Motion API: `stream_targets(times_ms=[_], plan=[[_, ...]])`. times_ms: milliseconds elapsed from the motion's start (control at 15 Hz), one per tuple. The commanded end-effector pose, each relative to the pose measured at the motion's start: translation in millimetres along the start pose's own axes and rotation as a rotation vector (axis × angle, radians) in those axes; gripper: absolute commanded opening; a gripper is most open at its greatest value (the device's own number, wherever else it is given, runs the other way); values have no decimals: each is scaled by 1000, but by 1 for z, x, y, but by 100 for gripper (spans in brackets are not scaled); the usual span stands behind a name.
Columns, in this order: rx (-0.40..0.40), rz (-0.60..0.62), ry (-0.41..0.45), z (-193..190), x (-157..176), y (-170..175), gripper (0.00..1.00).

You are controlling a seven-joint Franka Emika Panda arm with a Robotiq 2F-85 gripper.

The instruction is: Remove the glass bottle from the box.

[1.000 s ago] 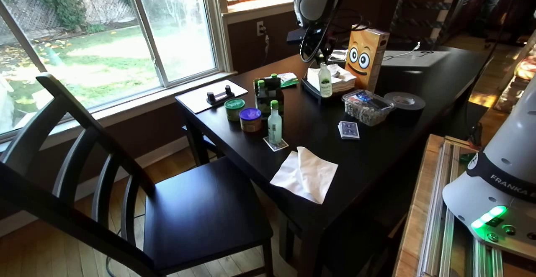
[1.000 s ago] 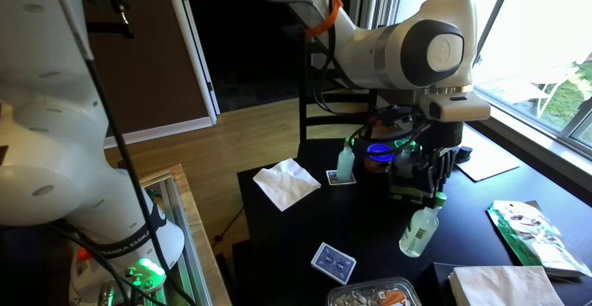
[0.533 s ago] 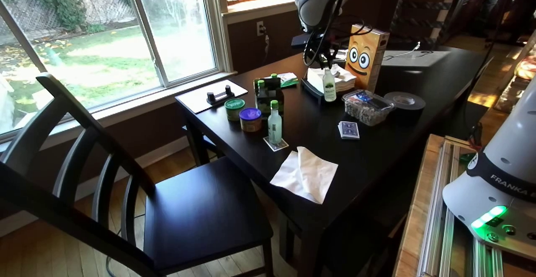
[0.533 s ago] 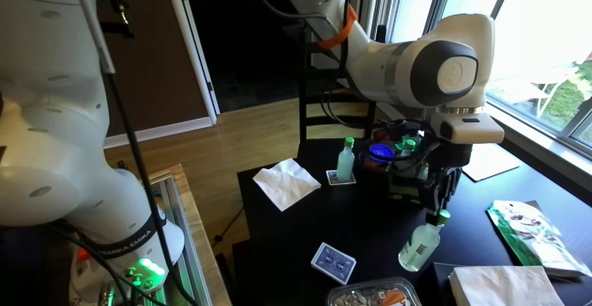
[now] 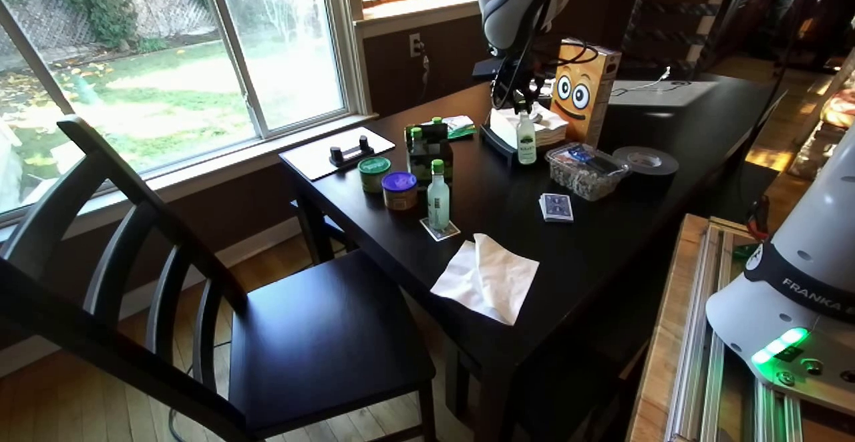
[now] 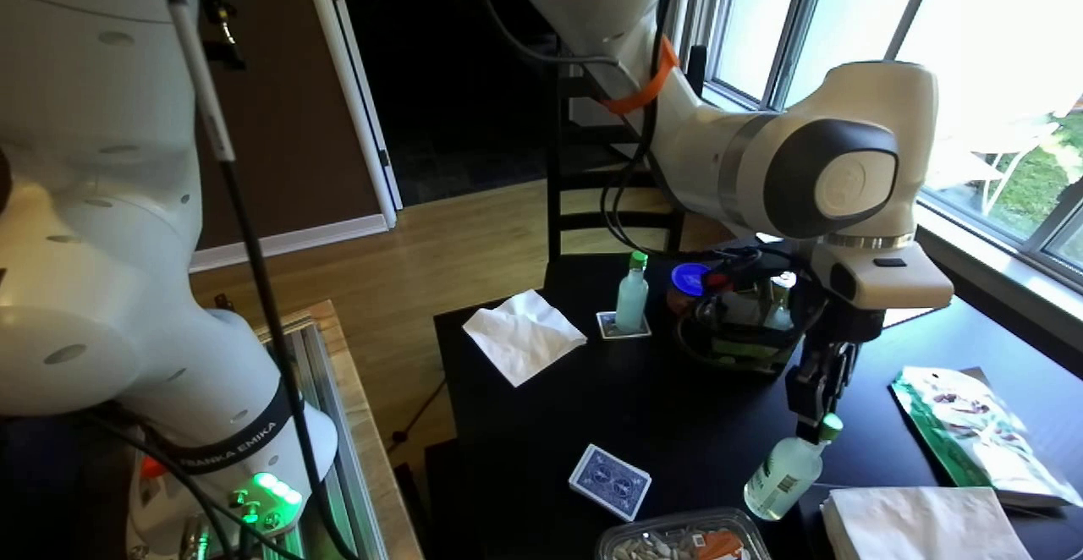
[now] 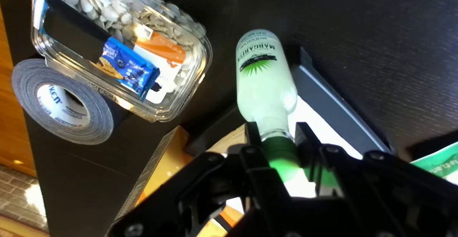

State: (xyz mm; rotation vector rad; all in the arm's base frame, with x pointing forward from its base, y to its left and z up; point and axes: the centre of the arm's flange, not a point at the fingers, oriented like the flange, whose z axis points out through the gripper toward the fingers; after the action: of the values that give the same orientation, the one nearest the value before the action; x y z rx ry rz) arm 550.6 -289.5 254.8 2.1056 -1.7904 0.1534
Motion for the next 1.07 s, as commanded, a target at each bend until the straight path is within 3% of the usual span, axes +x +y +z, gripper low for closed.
stream_targets(times_ms=[0,267,333,1000], plan=[[-1,-1,1,3,1,0,29],[-1,-2,2,4,2,0,29],[1,-9,0,6,2,-1,7],[9,-20,-54,25,13,4,7]])
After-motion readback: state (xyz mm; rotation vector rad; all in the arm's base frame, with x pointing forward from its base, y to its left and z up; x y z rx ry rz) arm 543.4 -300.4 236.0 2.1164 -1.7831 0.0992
